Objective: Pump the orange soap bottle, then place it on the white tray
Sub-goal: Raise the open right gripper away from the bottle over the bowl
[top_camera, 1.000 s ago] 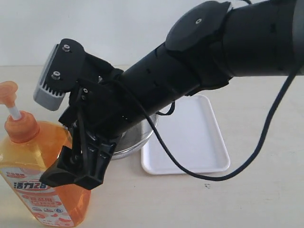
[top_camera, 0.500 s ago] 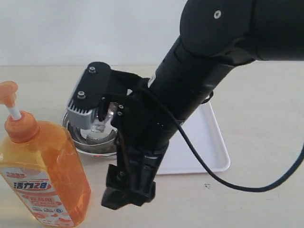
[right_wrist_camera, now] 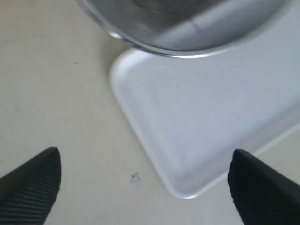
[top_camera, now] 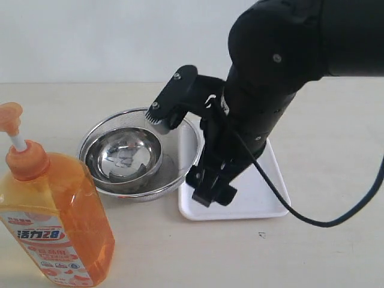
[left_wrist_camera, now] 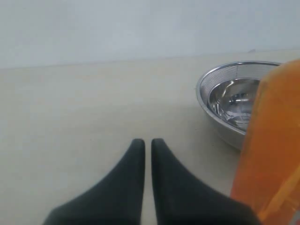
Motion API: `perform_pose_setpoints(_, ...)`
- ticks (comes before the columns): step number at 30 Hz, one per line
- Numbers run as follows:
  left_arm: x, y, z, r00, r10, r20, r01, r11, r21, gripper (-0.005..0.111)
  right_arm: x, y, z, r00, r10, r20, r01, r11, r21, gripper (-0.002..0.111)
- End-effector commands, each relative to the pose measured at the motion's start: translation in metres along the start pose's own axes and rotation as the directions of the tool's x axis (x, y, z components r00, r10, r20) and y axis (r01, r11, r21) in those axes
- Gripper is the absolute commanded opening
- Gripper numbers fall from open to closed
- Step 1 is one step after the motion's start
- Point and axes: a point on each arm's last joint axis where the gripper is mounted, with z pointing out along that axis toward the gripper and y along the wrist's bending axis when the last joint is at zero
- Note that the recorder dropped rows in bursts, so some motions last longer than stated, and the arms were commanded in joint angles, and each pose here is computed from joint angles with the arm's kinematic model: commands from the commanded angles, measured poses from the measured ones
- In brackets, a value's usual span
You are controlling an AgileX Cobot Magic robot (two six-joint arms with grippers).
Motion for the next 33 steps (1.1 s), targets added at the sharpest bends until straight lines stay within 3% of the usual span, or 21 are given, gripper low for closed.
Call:
perform_pose_setpoints(1, 0.0, 0.0, 0.0, 1.0, 0.006, 0.01, -0.006, 1.0, 0.001, 0.005, 0.0, -0.021, -0.016, 0.986, 0.147, 0.075, -0.16, 0.966, 0.205, 0.085)
perform_pose_setpoints(7, -0.003, 0.002, 0.0, 0.994, 0.103, 0.037, -0.102, 0.994, -0.03, 0.005, 0.0, -0.025, -0.036, 0.959, 0.216, 0.184, -0.254, 0.943, 0.215, 0.085)
perform_pose_setpoints(13, -0.025, 0.001, -0.004, 0.956, 0.094, 0.278, -0.087, 0.995, -0.038, 0.005, 0.0, -0.025, -0.036, 0.95, 0.242, 0.198, -0.282, 0.937, 0.207, 0.085)
perform_pose_setpoints(19, -0.037, 0.0, -0.008, 0.907, 0.076, 0.414, -0.068, 0.997, -0.036, 0.005, -0.006, -0.025, -0.037, 0.93, 0.26, 0.259, -0.312, 0.932, 0.183, 0.085)
perform_pose_setpoints(21, -0.037, 0.0, -0.008, 0.908, 0.072, 0.413, -0.063, 0.997, -0.034, 0.005, -0.006, -0.025, -0.037, 0.929, 0.264, 0.26, -0.316, 0.931, 0.182, 0.076)
perform_pose_setpoints(22, -0.037, 0.0, -0.008, 0.908, 0.072, 0.413, -0.063, 0.997, -0.034, 0.005, -0.006, -0.025, -0.037, 0.929, 0.266, 0.259, -0.317, 0.931, 0.181, 0.053)
perform_pose_setpoints(23, -0.037, 0.0, -0.008, 0.908, 0.072, 0.413, -0.063, 0.997, -0.034, 0.005, -0.006, -0.025, -0.037, 0.929, 0.266, 0.259, -0.317, 0.931, 0.181, 0.041)
perform_pose_setpoints(24, -0.037, 0.0, -0.008, 0.908, 0.07, 0.413, -0.062, 0.998, -0.033, 0.005, -0.006, -0.025, -0.037, 0.929, 0.266, 0.259, -0.317, 0.931, 0.181, 0.006)
perform_pose_setpoints(25, -0.037, 0.0, -0.008, 0.908, 0.07, 0.413, -0.062, 0.998, -0.033, 0.005, -0.005, -0.024, -0.037, 0.927, 0.273, 0.258, -0.323, 0.929, 0.178, 0.001)
perform_pose_setpoints(27, -0.037, 0.0, -0.008, 0.908, 0.065, 0.414, -0.058, 0.998, -0.031, 0.005, -0.005, -0.025, -0.037, 0.929, 0.271, 0.254, -0.321, 0.93, 0.182, 0.001)
perform_pose_setpoints(33, -0.04, 0.0, -0.01, 0.878, -0.173, 0.445, 0.155, 0.985, 0.076, 0.005, -0.003, -0.025, -0.037, 0.935, 0.269, 0.231, -0.316, 0.929, 0.193, 0.001)
